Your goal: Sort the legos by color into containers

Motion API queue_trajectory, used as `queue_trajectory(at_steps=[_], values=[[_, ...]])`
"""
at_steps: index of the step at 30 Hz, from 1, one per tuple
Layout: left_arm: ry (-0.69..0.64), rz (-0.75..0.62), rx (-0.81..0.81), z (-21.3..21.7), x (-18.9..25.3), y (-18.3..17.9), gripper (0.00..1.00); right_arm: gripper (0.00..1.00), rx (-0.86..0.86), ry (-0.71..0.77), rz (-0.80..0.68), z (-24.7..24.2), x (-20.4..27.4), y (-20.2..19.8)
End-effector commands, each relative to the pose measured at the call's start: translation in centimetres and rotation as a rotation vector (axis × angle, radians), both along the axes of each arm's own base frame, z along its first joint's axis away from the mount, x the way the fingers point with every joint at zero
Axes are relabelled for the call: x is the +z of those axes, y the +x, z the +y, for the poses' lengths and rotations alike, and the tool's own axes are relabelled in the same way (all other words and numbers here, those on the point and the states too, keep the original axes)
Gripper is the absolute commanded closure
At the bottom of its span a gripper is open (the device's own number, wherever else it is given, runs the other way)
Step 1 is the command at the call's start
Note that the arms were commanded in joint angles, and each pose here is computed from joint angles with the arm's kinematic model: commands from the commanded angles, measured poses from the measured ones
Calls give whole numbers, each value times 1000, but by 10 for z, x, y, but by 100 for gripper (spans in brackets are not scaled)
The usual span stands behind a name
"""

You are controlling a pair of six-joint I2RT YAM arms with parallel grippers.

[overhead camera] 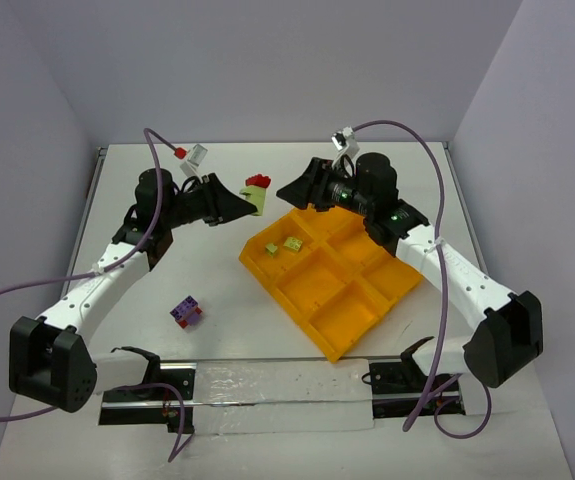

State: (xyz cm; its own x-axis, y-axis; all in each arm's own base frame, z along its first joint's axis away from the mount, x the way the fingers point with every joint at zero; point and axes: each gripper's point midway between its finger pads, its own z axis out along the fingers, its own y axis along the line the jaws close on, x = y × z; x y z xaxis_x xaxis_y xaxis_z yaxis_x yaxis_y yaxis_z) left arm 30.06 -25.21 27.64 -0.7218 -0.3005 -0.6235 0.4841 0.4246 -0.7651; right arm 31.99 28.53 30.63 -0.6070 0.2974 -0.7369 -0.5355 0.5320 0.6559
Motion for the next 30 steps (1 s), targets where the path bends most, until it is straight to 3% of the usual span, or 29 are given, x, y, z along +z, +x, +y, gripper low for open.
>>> queue_trajectory(at_steps=[1,12,22,28,30], values=[[35,-83,56,6,16,8,100,30,-130,42,-40,-4,44,15],[42,-81,41,6,13,3,100,28,-231,-79,29,30,37,38],[42,-97,32,7,18,0,100,28,-208,-166,63,57,13,45],[46,-93,34,7,15,0,100,61,-180,-150,53,63,13,44],[51,-92,42,8,14,2,100,89,-176,-142,49,63,15,42]])
